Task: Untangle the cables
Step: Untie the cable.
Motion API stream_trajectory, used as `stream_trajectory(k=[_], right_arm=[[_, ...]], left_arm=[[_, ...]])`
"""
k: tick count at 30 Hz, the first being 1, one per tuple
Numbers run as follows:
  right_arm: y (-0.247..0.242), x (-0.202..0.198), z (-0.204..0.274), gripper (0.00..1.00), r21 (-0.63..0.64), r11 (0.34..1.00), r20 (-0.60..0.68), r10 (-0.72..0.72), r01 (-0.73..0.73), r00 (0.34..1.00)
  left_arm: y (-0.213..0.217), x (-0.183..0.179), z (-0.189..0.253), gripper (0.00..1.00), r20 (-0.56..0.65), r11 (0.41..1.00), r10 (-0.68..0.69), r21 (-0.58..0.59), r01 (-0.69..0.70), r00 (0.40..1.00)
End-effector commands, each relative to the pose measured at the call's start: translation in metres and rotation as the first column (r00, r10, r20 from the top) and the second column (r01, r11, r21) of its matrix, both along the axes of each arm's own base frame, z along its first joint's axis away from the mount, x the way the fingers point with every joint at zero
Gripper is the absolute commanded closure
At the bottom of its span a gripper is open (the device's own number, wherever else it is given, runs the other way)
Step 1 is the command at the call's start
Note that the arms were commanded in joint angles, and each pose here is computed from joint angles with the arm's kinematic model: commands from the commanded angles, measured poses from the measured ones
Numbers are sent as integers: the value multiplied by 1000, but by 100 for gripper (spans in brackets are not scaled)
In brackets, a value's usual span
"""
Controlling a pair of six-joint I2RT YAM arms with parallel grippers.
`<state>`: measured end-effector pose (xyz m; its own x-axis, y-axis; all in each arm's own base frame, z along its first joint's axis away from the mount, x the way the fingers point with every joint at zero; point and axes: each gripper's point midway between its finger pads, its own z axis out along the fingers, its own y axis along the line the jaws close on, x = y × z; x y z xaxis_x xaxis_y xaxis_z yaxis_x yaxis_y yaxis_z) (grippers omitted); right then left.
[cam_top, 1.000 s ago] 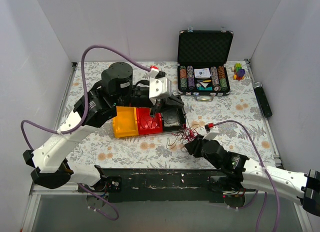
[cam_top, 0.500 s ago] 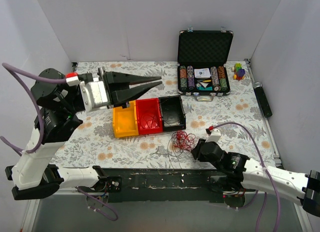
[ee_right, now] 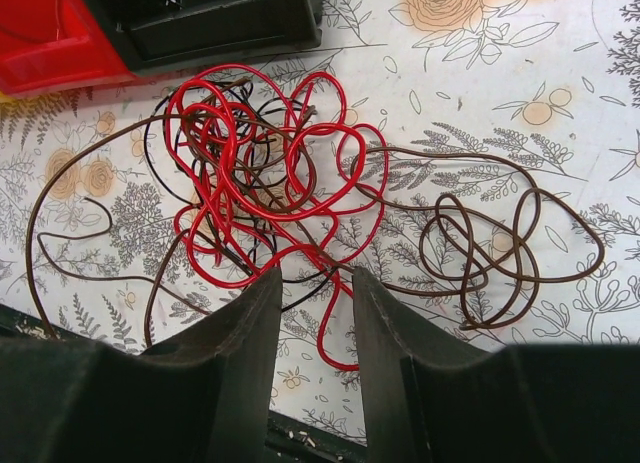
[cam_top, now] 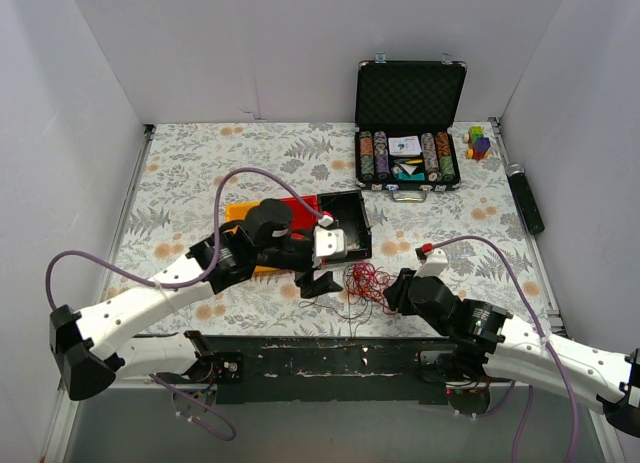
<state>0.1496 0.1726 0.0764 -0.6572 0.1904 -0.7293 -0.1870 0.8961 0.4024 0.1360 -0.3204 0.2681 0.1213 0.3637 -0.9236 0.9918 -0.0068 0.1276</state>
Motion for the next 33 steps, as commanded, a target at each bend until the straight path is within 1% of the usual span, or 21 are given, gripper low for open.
stream_trajectory(k=[1,5,6,7,9,11,14,17,19,22,23,25,27,31,33], right_arm=[[1,7,17,57,13,1000,42,-19,18,999],[2,8,20,57,16,1000,51,-17,17,999],[1,8,22,57,15,1000,56,-16,15,998],[1,8,22,57,14,1000,59,-16,15,998],[0,9,22,53,9,1000,64,-20,19,998],[-3,10,22,48,1,1000,67,-28,28,997],[-6,11,27,46,2,999,79,-38,38,996],[-5,12,34,46,20,999,101,-36,34,994],[-5,12,38,46,30,999,111,-31,28,993],[-4,12,42,46,48,999,120,-25,20,992],[-4,12,42,46,50,999,121,-24,18,992],[-2,11,45,46,55,998,128,-12,5,992],[-1,12,48,46,64,998,134,-10,2,991],[2,13,56,46,71,997,148,-3,-8,989],[3,14,61,46,71,997,159,1,-12,987]], left_arm=[[-9,9,-16,26,-133,994,111,-9,-113,985],[-19,13,-43,20,-277,983,184,35,-182,943],[-24,15,-58,16,-337,976,219,76,-205,916],[-26,15,-64,14,-367,973,230,91,-211,901],[-30,12,-72,11,-435,971,238,110,-211,868],[-33,8,-82,3,-526,966,257,145,-212,811],[-34,10,-96,2,-577,952,306,190,-240,757],[-30,20,-110,5,-579,926,378,225,-304,722],[-30,25,-116,10,-582,915,402,234,-327,707],[-34,24,-118,20,-600,921,389,229,-316,699],[-36,25,-120,25,-603,920,390,232,-315,696],[-36,30,-124,31,-595,912,410,241,-333,692],[-37,33,-130,33,-588,906,423,254,-339,690],[-37,31,-143,35,-600,898,440,297,-325,668],[-38,32,-146,41,-598,897,441,296,-327,669]])
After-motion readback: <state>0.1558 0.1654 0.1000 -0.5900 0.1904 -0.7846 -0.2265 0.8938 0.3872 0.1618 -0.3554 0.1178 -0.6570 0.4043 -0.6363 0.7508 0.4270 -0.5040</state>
